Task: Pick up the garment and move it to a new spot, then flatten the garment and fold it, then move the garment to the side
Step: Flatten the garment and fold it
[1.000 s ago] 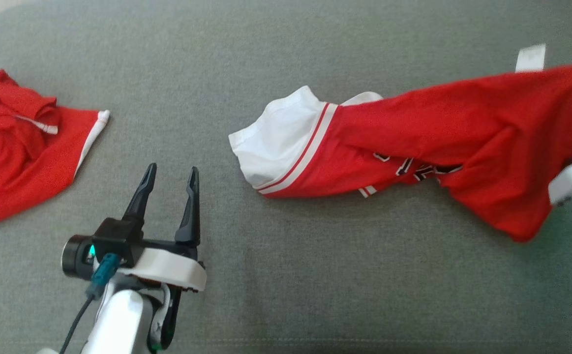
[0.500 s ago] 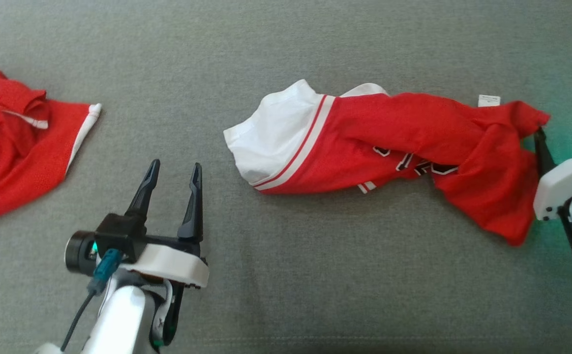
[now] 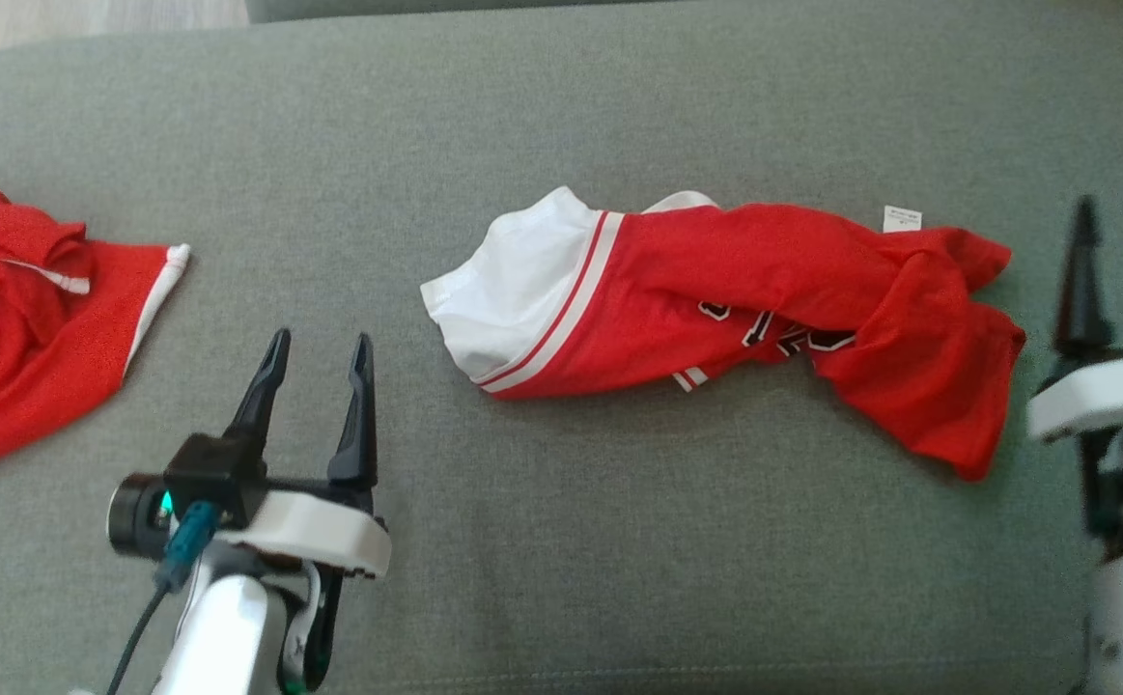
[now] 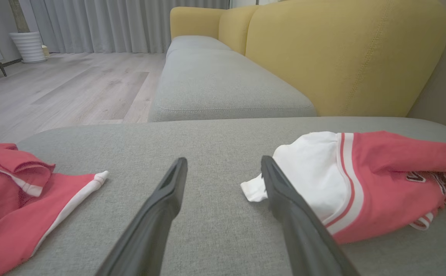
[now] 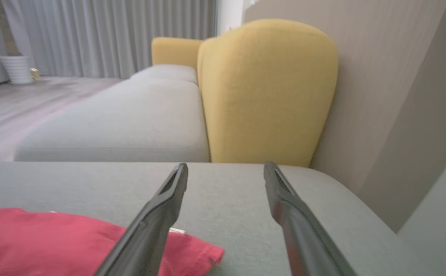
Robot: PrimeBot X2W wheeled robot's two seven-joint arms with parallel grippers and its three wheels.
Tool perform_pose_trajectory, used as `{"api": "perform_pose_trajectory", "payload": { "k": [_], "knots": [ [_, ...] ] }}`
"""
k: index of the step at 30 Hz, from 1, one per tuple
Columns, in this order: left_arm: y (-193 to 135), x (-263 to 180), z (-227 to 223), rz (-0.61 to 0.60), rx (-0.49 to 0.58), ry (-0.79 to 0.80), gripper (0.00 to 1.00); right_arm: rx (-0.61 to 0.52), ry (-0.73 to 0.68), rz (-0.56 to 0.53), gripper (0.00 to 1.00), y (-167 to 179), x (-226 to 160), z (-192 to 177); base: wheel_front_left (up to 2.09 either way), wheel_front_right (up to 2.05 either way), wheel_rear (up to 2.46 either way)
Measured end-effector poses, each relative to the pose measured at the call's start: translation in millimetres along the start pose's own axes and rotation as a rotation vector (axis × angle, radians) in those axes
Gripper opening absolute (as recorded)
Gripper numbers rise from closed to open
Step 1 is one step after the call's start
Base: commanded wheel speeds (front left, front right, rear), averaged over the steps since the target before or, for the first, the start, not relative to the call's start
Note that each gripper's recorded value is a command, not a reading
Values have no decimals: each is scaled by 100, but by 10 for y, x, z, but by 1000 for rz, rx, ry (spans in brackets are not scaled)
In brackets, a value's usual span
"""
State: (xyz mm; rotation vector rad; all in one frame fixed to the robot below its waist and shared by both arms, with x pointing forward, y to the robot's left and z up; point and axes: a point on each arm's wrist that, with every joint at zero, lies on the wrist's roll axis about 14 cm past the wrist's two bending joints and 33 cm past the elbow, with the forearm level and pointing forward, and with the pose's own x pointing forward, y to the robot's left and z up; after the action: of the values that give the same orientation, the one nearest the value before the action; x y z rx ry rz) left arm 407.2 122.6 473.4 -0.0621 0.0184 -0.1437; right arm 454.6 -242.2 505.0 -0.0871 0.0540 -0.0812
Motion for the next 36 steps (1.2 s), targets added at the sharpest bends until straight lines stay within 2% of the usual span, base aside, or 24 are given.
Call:
{"api": "perform_pose_trajectory", "payload": {
  "k": [6, 15, 30, 36],
  "knots": [
    [30, -108, 30, 9, 10, -4, 100, 63, -84, 95, 100, 372, -306, 230, 0, 0, 0],
    [68, -224, 71, 16, 30, -7, 100, 142, 0, 167, 100, 634, -698, 23, 0, 0, 0],
    [72, -213, 9, 16, 19, 24, 100, 180, 15, 190, 100, 715, -700, -20, 0, 0, 0],
    [-101, 207, -35, -64, 0, 81, 100, 172, 49, 198, 100, 763, -612, -143, 0, 0, 0]
  ]
}}
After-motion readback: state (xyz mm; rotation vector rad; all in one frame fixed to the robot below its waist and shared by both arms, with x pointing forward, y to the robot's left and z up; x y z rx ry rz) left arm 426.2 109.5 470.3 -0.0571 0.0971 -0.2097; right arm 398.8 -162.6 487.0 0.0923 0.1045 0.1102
